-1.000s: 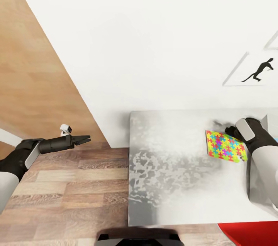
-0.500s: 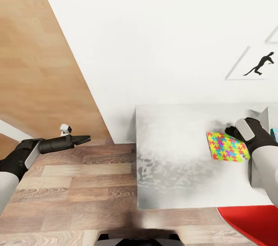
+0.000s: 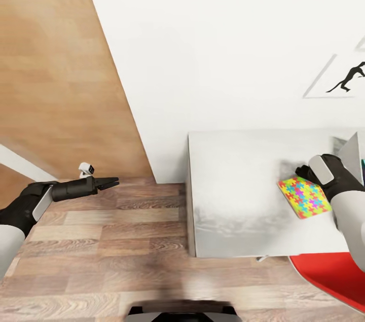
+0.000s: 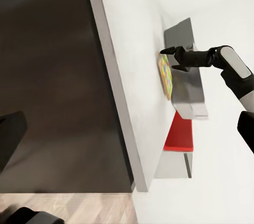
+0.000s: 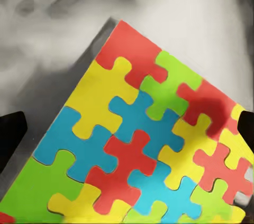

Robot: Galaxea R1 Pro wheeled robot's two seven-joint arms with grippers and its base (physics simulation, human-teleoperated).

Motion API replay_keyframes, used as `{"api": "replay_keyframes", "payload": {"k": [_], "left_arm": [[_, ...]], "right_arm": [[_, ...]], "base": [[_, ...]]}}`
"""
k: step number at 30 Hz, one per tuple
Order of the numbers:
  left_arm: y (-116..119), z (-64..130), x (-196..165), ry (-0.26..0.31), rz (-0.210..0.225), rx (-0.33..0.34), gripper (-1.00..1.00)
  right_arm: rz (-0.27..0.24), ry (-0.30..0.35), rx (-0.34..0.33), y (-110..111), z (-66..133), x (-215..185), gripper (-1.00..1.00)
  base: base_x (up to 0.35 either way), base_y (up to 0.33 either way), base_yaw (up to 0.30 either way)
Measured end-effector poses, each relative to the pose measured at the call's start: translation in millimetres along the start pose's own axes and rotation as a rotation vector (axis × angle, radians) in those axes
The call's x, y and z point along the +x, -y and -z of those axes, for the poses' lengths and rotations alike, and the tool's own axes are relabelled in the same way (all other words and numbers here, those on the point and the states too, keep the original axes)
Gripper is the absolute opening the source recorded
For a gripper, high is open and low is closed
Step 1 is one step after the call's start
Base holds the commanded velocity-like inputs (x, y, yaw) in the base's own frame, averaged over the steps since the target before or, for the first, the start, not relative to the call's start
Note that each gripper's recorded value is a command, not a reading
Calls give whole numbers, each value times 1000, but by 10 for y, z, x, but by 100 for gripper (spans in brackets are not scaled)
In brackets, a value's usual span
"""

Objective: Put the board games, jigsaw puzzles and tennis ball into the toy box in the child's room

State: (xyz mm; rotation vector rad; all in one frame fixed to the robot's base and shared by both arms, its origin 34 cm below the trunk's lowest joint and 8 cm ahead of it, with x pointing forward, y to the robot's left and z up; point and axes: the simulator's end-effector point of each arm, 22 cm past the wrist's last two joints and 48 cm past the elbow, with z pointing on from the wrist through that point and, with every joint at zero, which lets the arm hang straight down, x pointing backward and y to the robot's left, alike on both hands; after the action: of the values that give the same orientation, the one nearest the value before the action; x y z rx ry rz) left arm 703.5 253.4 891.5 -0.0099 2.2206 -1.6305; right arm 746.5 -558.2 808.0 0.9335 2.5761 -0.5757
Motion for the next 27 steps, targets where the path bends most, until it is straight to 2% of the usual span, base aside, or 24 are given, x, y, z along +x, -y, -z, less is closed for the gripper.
{"api": "replay_keyframes", "payload": {"k": [5, 22, 27], "left_arm": [[1, 0, 0, 0, 0, 0, 100], [1, 0, 0, 0, 0, 0, 100], [8, 3, 3, 0, -1, 0, 100]], "right_arm": [[5, 1, 5, 16, -1, -2, 100], [0, -2, 0, 8, 0, 2, 100], [-5, -9, -4, 5, 7, 15, 100]], "base": [[-2, 100, 0], [1, 3, 0], [167, -33, 0]]}}
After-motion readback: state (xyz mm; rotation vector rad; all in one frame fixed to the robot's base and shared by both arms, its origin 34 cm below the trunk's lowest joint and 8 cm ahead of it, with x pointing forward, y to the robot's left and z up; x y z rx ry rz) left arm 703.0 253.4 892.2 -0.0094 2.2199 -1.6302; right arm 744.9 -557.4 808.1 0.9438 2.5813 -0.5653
